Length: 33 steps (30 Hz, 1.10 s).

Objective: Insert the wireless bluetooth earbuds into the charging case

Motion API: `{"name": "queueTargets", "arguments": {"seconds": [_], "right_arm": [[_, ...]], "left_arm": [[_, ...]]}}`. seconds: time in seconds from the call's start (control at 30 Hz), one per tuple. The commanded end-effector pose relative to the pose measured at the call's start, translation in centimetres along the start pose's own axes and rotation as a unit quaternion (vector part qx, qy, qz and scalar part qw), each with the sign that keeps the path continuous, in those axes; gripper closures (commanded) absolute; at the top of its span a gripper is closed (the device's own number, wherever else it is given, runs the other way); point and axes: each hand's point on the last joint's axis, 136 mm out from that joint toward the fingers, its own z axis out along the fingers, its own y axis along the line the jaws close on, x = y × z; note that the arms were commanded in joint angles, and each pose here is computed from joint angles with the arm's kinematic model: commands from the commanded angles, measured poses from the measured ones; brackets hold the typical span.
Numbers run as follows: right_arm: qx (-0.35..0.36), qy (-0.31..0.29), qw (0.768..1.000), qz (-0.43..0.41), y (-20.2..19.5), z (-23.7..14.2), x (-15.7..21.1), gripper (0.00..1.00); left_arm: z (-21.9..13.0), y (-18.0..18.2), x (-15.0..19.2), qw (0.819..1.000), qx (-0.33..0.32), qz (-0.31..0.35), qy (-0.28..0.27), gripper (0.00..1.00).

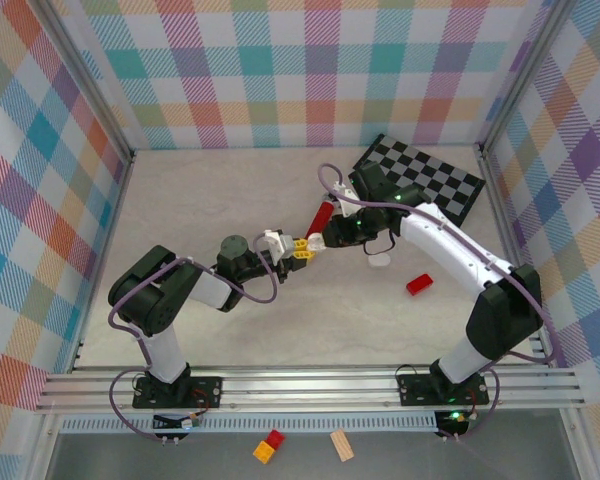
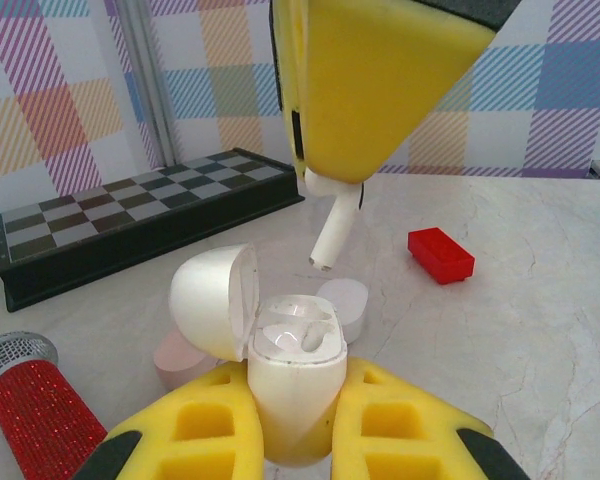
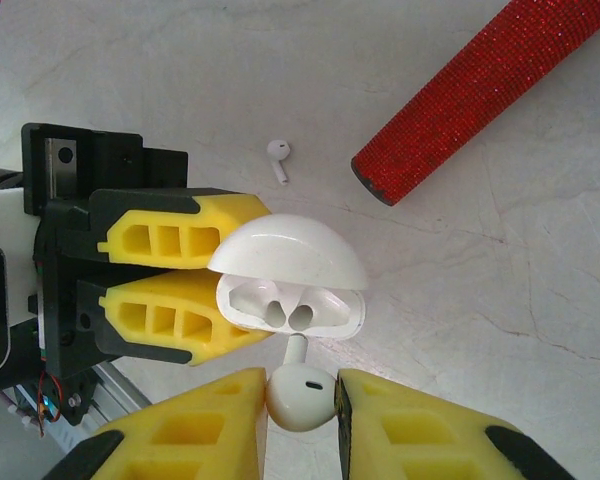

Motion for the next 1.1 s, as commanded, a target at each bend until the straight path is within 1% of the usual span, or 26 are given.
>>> {"name": "queueTargets", "arguments": {"seconds": [0.0, 0.73, 1.07], "right_arm": [[-0.013, -0.013, 1.000, 0.000, 0.6, -0.6, -1.1, 0.73], [-0.032, 0.001, 0.999, 0.006, 0.9, 0.3, -0.9, 0.73], [-0.023, 0.009, 1.000, 0.009, 0.5, 0.7, -0.7, 0.73]], "left_arm": [[0.2, -0.6, -2.8, 0.999, 0.021, 0.034, -0.037, 1.00], [0.2, -0.5, -3.6, 0.998, 0.018, 0.037, -0.045, 1.00], [0.3, -0.4, -3.7, 0.998, 0.016, 0.038, -0.046, 1.00]]}}
